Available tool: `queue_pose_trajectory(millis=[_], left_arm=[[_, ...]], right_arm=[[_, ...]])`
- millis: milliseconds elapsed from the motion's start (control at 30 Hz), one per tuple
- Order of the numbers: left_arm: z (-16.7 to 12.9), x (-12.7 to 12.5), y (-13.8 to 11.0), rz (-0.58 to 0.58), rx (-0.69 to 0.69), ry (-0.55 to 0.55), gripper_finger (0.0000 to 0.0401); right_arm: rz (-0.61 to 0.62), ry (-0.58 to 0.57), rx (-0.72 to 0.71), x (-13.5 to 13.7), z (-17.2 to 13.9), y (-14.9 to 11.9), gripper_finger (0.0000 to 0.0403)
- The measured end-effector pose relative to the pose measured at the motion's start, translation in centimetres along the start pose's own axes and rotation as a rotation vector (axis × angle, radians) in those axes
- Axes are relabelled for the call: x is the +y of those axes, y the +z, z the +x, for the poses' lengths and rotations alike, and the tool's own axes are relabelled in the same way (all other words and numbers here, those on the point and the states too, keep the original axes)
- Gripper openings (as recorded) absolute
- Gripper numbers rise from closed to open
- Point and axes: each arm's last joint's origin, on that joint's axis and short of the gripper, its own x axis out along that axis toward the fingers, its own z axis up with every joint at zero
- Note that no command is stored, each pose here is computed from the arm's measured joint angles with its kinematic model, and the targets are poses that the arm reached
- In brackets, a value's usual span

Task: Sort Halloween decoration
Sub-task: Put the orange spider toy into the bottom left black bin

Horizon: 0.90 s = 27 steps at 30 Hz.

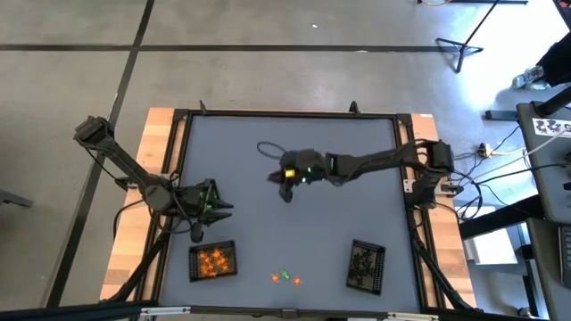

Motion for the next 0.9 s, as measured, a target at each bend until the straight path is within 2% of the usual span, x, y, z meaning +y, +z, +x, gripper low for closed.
queue_pose_trajectory(millis=[167,333,533,800,900], left_arm=[[0.6,0.0,-0.8,0.024,0.031,0.032,0.0108],[1.6,0.1,-0.9,0.017,0.020,0.048,0.0144],[4.2,-0.2,-0.8,0.019,0.043,0.120,0.0187],[7.0,0.4,-1.1,0.001,0.067,0.232,0.0192],[7.4,1.1,-1.4,-0.025,0.071,0.277,0.0192]], right_arm=[[-0.073,0.079,-0.124,4.5,-0.1,-0.2,0.0016],[-0.111,0.073,-0.215,6.8,-0.4,-0.3,0.0014],[-0.116,0.030,-0.253,7.2,-0.3,-0.4,0.0019],[-0.115,0.031,-0.244,6.9,1.0,-1.5,0.0017],[-0.102,0.068,-0.230,6.9,1.0,-1.6,0.0019]])
